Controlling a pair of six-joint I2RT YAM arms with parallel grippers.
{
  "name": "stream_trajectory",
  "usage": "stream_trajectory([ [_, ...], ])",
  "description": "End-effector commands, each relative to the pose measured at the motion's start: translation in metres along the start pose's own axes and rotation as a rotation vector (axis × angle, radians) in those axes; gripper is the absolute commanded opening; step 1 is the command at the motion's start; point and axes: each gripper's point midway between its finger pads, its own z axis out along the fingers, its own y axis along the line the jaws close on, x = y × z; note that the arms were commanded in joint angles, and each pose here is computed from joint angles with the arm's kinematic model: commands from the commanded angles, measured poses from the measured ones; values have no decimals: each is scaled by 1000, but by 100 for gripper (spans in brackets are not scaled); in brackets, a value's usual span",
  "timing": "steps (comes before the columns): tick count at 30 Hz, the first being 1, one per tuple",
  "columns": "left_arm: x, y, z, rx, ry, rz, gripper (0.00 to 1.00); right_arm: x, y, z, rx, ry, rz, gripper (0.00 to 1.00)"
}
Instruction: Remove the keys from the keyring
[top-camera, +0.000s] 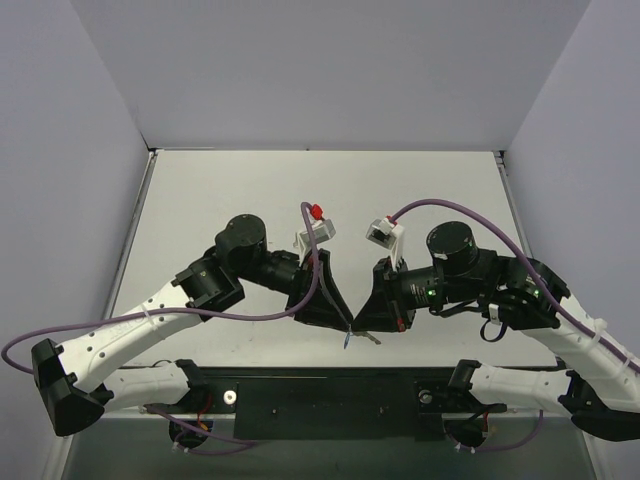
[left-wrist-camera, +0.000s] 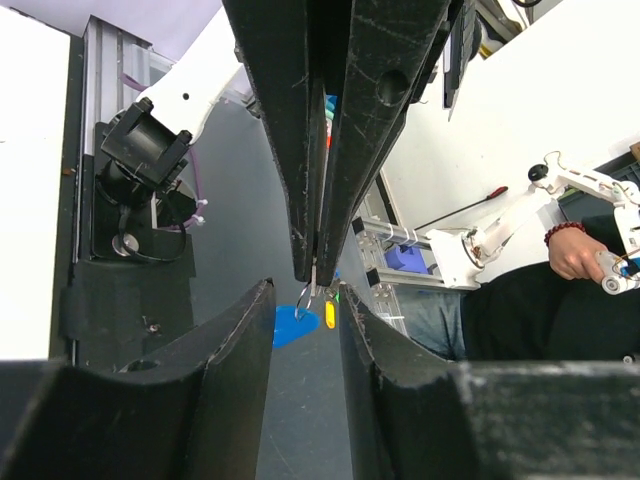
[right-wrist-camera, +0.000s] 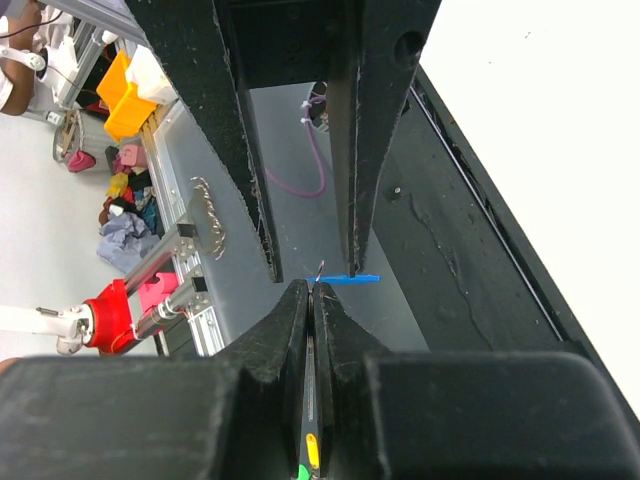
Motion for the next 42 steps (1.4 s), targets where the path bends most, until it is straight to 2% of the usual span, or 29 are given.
stream_trajectory([
  [1, -5, -6, 2, 16, -19, 58, 39, -13, 6, -1, -15, -44, -34, 0],
  [18, -2, -5, 3, 2, -18, 55, 31, -18, 5, -6, 9, -85, -36, 0],
  [25, -1, -2, 2, -21, -10, 40, 14, -17, 4, -6, 10, -83, -32, 0],
  [26, -1, -1, 2, -22, -11, 40, 5, -17, 4, -5, 11, -81, -29, 0],
  [28, -2, -1, 3, -26, -14, 40, 0, -17, 4, -6, 10, -83, -31, 0],
  [42, -19, 17, -5, -182, -154, -1, 0, -26, -23, -8, 156, -167, -16, 0],
])
